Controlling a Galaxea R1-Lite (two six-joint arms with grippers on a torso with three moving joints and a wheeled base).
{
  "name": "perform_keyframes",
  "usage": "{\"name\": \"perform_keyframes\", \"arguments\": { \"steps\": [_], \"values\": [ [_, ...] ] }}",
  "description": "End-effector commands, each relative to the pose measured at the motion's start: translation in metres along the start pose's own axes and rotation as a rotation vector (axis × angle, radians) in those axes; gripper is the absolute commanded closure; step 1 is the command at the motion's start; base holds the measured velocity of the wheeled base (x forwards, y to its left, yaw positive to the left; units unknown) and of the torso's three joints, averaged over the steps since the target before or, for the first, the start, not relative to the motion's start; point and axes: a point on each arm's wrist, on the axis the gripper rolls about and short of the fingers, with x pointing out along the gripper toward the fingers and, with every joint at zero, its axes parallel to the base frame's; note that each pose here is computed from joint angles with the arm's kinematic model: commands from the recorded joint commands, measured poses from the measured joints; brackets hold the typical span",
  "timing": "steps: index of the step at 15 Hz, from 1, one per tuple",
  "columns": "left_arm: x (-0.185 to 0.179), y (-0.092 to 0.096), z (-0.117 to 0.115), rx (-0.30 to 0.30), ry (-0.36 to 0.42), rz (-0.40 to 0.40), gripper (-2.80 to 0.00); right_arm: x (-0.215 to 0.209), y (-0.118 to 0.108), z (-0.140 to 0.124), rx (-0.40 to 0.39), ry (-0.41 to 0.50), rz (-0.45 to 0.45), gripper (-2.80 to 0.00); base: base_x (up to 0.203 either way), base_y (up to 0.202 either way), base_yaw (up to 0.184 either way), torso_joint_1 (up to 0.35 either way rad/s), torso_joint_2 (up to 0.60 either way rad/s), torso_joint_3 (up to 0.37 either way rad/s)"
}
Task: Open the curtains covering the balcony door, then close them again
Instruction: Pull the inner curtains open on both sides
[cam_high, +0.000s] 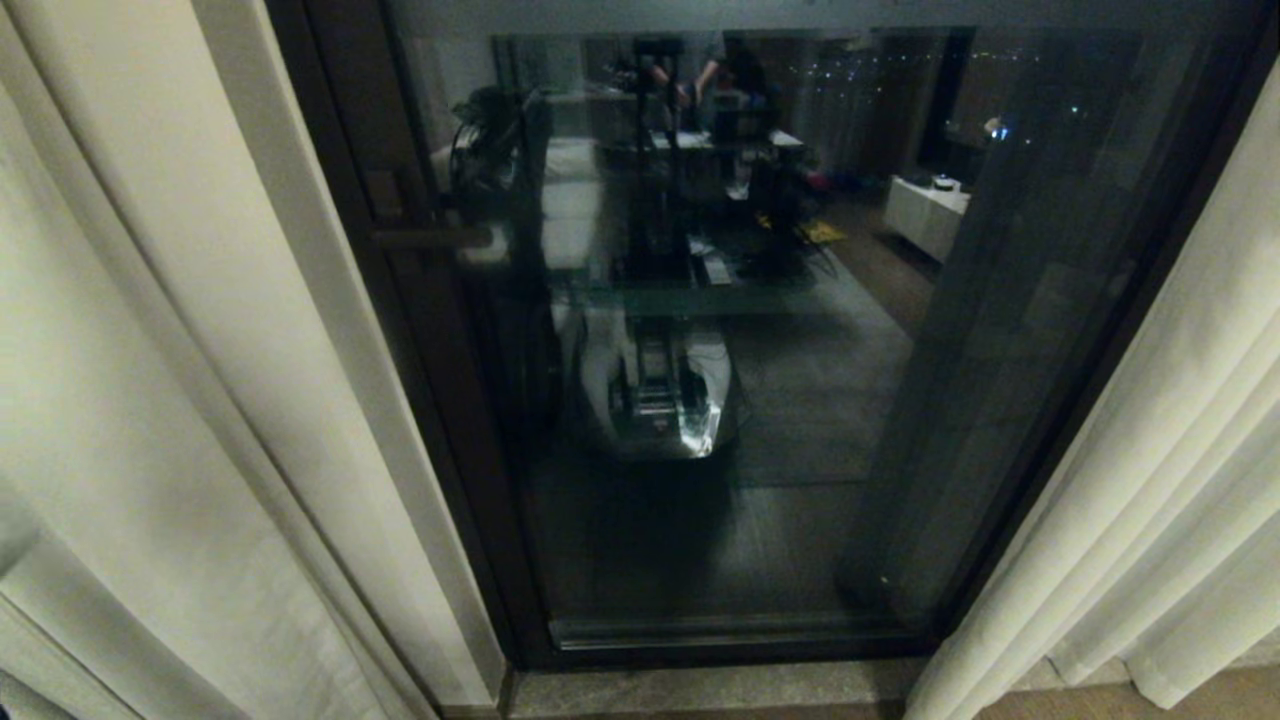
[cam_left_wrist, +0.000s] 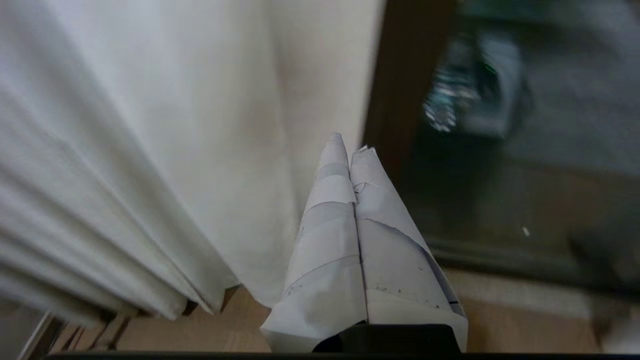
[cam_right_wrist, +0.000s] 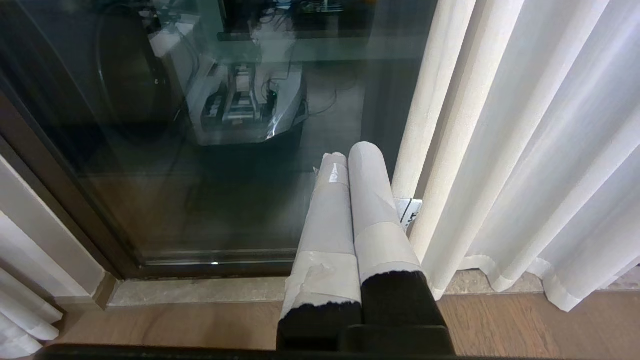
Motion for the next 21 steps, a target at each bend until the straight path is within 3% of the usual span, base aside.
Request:
{"name": "perform_keyframes", "arguments": {
  "steps": [1,5,8,9,17,21],
  "values": [
    [-0.018,0.002,-0.022,0.015,-0.045,-0.062,0.00,0.000,0.000,0.000,0.000,0.002,0.000,0.00,0.000,0.000,0.000,0.000,0.00,0.000],
    [-0.023,0.007,-0.080,0.117,-0.033,-0.115,0.00,0.000,0.000,0.000,0.000,0.002,0.000,0.00,0.000,0.000,0.000,0.000,0.00,0.000],
    [-0.015,0.006,-0.103,0.182,-0.083,-0.144,0.00,0.000,0.000,0.000,0.000,0.002,0.000,0.00,0.000,0.000,0.000,0.000,0.00,0.000],
    [-0.015,0.007,-0.104,0.205,-0.093,-0.146,0.00,0.000,0.000,0.000,0.000,0.002,0.001,0.00,0.000,0.000,0.000,0.000,0.00,0.000],
    [-0.023,0.009,-0.114,0.198,-0.095,-0.148,0.00,0.000,0.000,0.000,0.000,0.002,0.001,0.00,0.000,0.000,0.000,0.000,0.00,0.000],
    [-0.023,0.009,-0.114,0.196,-0.102,-0.092,0.00,0.000,0.000,0.000,0.000,0.002,0.001,0.00,0.000,0.000,0.000,0.000,0.00,0.000]
  ]
}}
